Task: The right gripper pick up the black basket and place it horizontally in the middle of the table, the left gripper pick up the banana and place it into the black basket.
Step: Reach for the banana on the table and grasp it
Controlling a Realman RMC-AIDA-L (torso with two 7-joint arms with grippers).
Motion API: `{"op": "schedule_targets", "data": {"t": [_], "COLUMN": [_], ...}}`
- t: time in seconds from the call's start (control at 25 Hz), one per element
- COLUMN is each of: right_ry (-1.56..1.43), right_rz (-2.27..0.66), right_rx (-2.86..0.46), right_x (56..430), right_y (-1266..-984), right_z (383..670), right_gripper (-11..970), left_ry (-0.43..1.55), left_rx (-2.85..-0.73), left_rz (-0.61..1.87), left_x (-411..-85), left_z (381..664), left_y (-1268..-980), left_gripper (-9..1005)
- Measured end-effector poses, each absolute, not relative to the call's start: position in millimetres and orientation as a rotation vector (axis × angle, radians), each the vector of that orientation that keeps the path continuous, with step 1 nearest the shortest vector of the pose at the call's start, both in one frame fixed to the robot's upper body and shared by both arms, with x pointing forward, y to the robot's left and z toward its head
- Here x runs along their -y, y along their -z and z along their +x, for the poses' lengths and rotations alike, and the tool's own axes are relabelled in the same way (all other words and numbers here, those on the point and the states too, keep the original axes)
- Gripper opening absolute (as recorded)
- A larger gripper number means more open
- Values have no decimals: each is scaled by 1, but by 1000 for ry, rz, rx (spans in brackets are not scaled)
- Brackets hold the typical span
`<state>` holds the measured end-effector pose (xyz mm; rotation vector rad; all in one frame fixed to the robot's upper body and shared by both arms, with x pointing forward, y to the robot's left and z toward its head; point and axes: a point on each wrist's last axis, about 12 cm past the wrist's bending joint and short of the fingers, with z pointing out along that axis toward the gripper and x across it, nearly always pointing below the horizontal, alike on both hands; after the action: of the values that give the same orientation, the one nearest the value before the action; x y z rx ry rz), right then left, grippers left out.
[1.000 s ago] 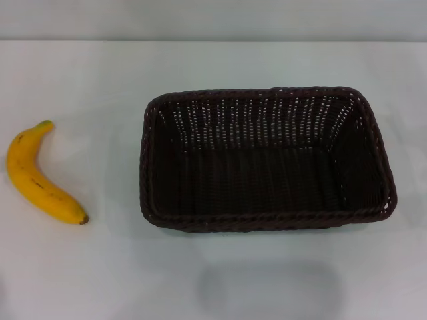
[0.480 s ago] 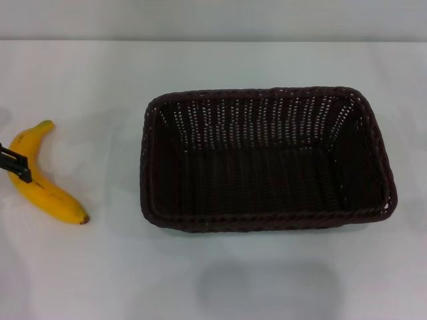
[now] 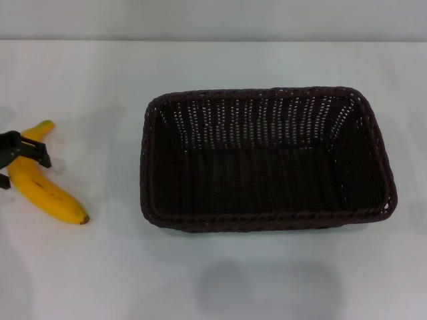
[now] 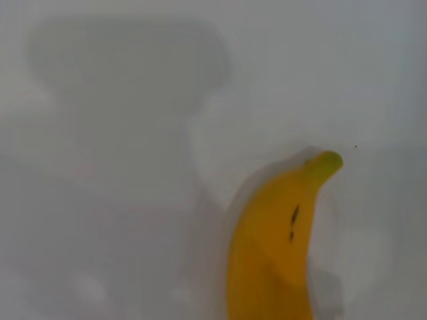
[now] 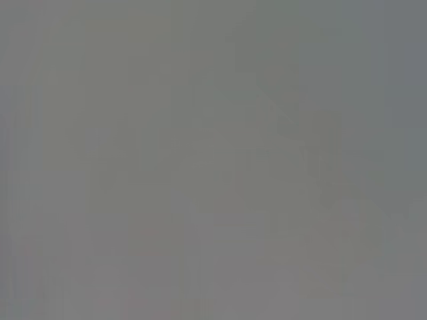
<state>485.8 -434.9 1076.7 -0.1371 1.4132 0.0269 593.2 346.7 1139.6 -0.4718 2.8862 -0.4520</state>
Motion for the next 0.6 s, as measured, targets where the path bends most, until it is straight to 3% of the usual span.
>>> {"op": "schedule_targets", "data": {"t": [0.6], "right_ry": [-28], "right_rz": [-130], "right_rx": [-1421], "right_x": [434], "right_y": [-1075], "right_z": [486], "right_gripper": [691], "left_ry": [439], "left_rx": [-2890], "left_rz": [-473], "left_x": [-348], "left_z": [594], "left_y": [-1123], "left_gripper": [752]}}
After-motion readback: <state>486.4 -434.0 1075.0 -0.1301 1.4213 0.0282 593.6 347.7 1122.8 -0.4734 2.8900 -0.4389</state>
